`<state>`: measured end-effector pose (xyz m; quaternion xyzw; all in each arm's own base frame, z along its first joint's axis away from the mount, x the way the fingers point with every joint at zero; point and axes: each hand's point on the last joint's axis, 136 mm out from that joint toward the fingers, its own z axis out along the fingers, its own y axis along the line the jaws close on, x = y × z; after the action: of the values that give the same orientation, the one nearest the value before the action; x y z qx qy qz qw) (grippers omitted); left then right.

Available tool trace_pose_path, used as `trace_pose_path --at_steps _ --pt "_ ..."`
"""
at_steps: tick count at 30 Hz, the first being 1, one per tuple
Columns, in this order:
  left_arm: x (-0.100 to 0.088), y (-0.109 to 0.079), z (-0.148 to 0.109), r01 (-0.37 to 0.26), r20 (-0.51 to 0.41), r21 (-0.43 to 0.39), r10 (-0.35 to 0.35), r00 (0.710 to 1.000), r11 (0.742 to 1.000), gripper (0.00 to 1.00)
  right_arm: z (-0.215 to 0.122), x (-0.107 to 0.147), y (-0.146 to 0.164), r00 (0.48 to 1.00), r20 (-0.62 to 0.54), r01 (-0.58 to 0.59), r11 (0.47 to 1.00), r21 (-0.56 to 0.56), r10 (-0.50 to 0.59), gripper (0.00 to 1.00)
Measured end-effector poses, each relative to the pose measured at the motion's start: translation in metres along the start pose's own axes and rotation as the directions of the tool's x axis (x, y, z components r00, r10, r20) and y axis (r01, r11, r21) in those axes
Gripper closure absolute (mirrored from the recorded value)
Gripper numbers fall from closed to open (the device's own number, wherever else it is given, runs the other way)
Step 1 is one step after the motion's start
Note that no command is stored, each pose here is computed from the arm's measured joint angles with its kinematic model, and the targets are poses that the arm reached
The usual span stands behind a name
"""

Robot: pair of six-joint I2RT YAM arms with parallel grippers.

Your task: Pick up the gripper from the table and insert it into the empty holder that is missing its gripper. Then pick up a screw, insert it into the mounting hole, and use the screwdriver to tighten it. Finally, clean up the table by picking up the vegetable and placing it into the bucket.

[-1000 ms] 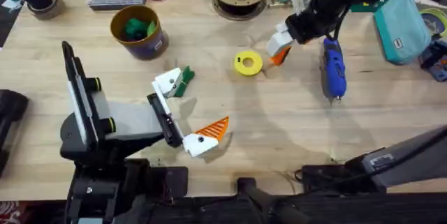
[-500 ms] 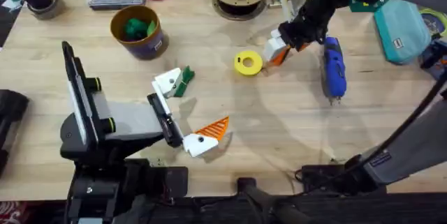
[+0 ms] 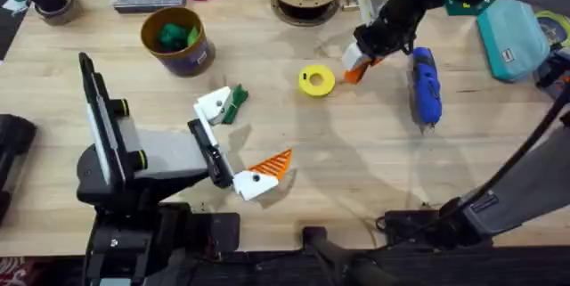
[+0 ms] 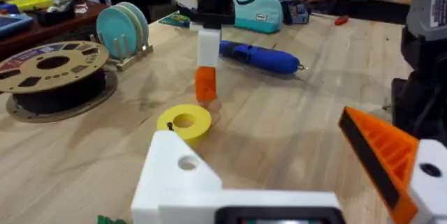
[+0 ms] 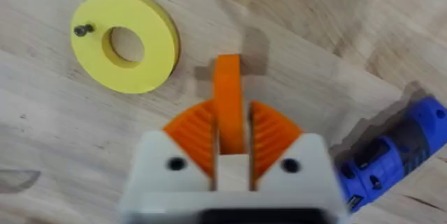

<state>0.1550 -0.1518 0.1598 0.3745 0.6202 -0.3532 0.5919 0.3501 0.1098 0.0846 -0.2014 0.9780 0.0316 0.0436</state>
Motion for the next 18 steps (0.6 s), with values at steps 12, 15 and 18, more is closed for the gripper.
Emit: trace_pose_path --at_steps 12,15,18 --pt "0.0 0.0 0.0 0.0 0.0 0.0 0.0 1.0 1.0 0.011 -0.0007 -0.0026 -0.0003 1.0 0.01 -0.002 1.0 0.001 0.002 0.99" --pt "0.0 0.0 0.0 0.0 0.0 0.0 0.0 1.0 1.0 0.011 -0.0009 -0.0026 -0.0002 1.0 0.011 -0.007 1.0 0.001 0.007 0.99" --pt "0.0 0.0 0.0 0.0 0.0 0.0 0.0 1.0 1.0 0.011 -0.0077 -0.003 0.0001 0.999 0.027 -0.021 1.0 0.003 0.02 0.99"
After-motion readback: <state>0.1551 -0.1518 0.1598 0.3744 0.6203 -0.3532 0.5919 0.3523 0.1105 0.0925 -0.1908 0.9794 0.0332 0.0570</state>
